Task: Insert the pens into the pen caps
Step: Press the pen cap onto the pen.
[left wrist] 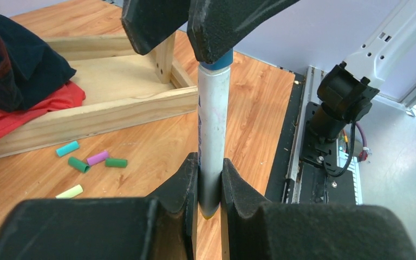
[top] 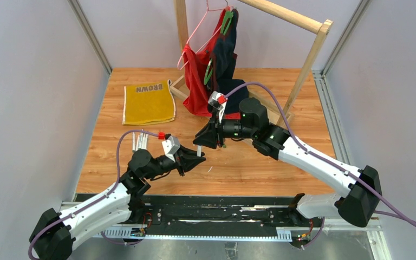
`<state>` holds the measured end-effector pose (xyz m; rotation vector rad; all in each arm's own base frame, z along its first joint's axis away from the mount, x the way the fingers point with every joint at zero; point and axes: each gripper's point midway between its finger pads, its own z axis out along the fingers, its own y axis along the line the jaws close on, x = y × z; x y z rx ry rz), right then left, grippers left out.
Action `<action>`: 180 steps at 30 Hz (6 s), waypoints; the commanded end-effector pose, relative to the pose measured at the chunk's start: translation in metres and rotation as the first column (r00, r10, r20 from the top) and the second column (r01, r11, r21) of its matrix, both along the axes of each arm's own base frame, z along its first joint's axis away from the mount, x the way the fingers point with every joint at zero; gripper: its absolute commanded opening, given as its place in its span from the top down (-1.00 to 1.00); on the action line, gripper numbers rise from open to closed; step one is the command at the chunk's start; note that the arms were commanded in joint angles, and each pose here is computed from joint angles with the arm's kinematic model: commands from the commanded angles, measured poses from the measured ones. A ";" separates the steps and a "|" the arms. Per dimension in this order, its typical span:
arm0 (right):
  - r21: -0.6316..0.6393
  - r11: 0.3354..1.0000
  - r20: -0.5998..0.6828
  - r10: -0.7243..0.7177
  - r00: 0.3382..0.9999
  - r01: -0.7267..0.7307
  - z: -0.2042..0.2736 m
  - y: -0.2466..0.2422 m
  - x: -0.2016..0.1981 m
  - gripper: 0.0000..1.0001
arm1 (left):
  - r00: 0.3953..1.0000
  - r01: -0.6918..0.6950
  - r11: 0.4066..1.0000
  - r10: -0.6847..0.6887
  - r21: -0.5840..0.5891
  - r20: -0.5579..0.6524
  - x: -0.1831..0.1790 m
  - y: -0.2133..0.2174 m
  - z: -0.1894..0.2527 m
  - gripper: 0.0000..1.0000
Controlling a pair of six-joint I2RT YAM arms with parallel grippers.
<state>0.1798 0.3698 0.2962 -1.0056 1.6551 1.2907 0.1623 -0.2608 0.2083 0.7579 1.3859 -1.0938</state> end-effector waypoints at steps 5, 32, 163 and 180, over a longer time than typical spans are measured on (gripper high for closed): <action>-0.017 1.000 0.016 0.011 1.000 -0.010 -0.002 0.004 -0.002 0.69 | 0.998 0.026 0.999 -0.024 -0.041 0.052 -0.006 -0.002 0.018 0.99; -0.139 0.989 -0.164 0.022 0.986 -0.046 -0.070 -0.006 -0.028 0.99 | 1.000 -0.001 0.988 0.005 -0.153 0.024 -0.008 0.005 0.060 0.99; -0.032 0.996 -0.049 -0.085 0.995 0.084 -0.006 -0.027 -0.003 -0.25 | 0.993 -0.119 0.988 0.119 0.101 -0.003 0.001 0.011 -0.046 0.99; -0.108 0.993 -0.124 -0.059 0.990 0.046 -0.048 -0.018 -0.002 -0.04 | 0.982 -0.189 0.970 0.181 0.153 0.060 0.002 0.012 -0.051 0.99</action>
